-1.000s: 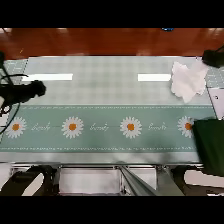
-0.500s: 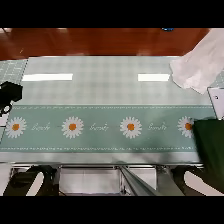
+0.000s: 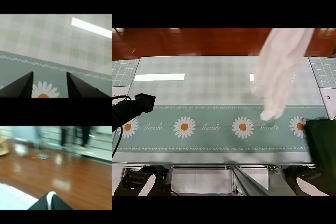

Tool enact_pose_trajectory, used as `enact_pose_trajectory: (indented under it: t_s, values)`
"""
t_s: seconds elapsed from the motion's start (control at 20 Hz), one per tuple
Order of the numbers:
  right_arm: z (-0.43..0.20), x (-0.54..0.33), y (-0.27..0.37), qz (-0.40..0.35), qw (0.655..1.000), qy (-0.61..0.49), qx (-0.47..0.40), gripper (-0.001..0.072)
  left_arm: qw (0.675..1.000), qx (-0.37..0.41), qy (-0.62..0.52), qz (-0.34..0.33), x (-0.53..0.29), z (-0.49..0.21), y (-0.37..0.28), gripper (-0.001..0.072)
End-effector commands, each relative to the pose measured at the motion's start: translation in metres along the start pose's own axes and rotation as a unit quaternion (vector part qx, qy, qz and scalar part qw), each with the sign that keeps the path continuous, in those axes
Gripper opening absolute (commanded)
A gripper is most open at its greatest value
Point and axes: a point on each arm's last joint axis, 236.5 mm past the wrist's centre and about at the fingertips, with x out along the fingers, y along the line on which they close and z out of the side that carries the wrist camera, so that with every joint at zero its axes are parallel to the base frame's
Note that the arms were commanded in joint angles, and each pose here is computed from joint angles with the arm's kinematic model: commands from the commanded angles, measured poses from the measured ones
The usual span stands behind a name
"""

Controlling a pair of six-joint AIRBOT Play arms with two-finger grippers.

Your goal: Fold the shirts.

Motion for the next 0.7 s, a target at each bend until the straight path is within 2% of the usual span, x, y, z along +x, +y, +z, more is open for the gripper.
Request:
enact_pose_trajectory:
  t_s: [0.0, 0.15, 0.35, 0.5, 0.65]
  values:
    - [-0.011, 0.006, 0.08, 0.101, 0.995, 0.02, -0.006, 0.002, 1.0, 0.007, 0.005, -0.006, 0.002, -0.005, -0.004, 0.0506]
    - [-0.073, 0.034, 0.141, 0.17, 0.98, 0.106, -0.004, 0.002, 1.0, 0.029, -0.003, -0.004, 0.001, -0.001, -0.003, 0.0506]
    - [-0.22, 0.089, 0.198, 0.218, 0.935, 0.275, 0.04, 0.002, 1.0, 0.029, -0.003, -0.004, 0.001, -0.001, -0.003, 0.0506]
    - [-0.315, 0.136, 0.219, 0.214, 0.905, 0.351, 0.112, 0.0021, 1.0, 0.029, 0.005, -0.001, 0.006, -0.007, 0.0, 0.0506]
    - [-0.377, 0.164, 0.239, 0.222, 0.873, 0.399, 0.171, 0.0022, 0.999, 0.007, 0.036, -0.015, 0.022, -0.03, -0.003, 0.0507]
